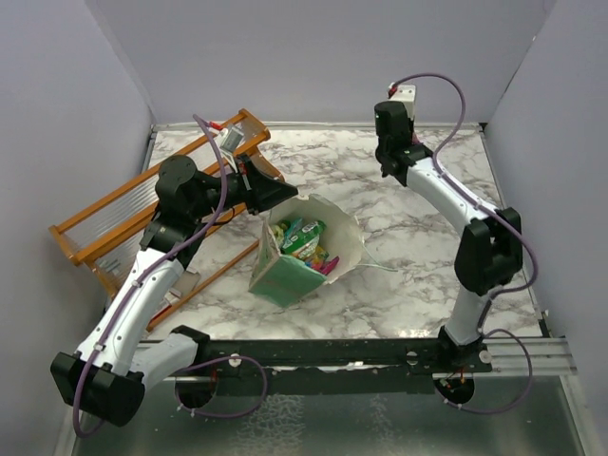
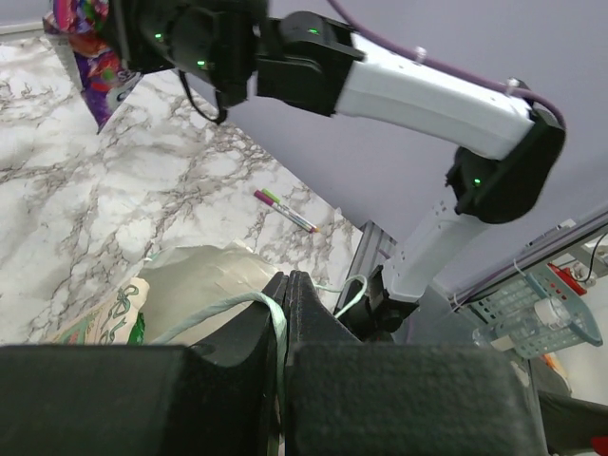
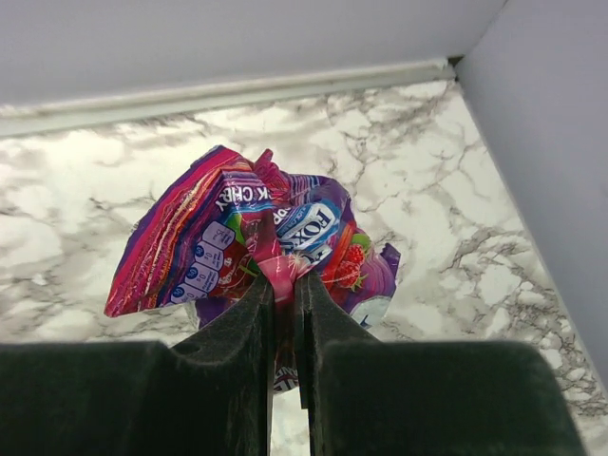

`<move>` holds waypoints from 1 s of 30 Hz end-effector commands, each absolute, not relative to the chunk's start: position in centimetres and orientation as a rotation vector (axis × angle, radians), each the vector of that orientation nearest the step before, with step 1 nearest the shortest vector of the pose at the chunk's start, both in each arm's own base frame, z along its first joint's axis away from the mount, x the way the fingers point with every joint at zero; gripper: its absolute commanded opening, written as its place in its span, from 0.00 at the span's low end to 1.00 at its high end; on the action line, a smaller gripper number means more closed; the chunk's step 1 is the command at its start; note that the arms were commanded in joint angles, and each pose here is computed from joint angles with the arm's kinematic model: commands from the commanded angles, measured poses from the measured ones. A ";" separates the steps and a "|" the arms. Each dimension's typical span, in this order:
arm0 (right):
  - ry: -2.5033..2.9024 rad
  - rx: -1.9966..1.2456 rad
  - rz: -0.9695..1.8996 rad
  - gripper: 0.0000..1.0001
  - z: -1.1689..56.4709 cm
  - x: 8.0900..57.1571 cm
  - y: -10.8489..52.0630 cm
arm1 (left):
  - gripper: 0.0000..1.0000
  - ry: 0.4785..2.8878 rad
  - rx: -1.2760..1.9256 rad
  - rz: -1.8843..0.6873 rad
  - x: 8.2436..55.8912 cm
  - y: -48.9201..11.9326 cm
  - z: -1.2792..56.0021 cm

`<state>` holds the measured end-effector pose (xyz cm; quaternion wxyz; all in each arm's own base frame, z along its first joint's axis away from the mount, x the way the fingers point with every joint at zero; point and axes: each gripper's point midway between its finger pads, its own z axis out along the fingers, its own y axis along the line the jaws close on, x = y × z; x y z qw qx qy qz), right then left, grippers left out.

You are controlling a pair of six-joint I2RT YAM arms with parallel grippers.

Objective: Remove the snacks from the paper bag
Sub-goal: Place the snack at the center of the board.

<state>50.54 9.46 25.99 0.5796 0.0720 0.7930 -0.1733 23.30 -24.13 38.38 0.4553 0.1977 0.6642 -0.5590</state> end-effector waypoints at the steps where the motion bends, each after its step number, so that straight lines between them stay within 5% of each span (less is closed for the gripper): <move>1: 2.004 0.210 -0.356 0.02 21.5 53.8 7.7 | 0.00 1.571 0.495 -1.363 23.1 -23.8 40.0; 14: 2.141 0.330 -0.396 0.03 12.2 61.5 1.1 | 0.00 1.574 0.497 -1.358 23.1 -23.8 40.1; 23: 2.117 0.223 -0.075 0.68 18.2 60.4 5.0 | 0.00 1.571 0.496 -1.372 23.2 -23.9 40.2; 30: 2.066 0.030 0.564 0.75 23.4 50.8 13.3 | 0.00 1.515 0.533 -1.426 22.5 -24.3 41.3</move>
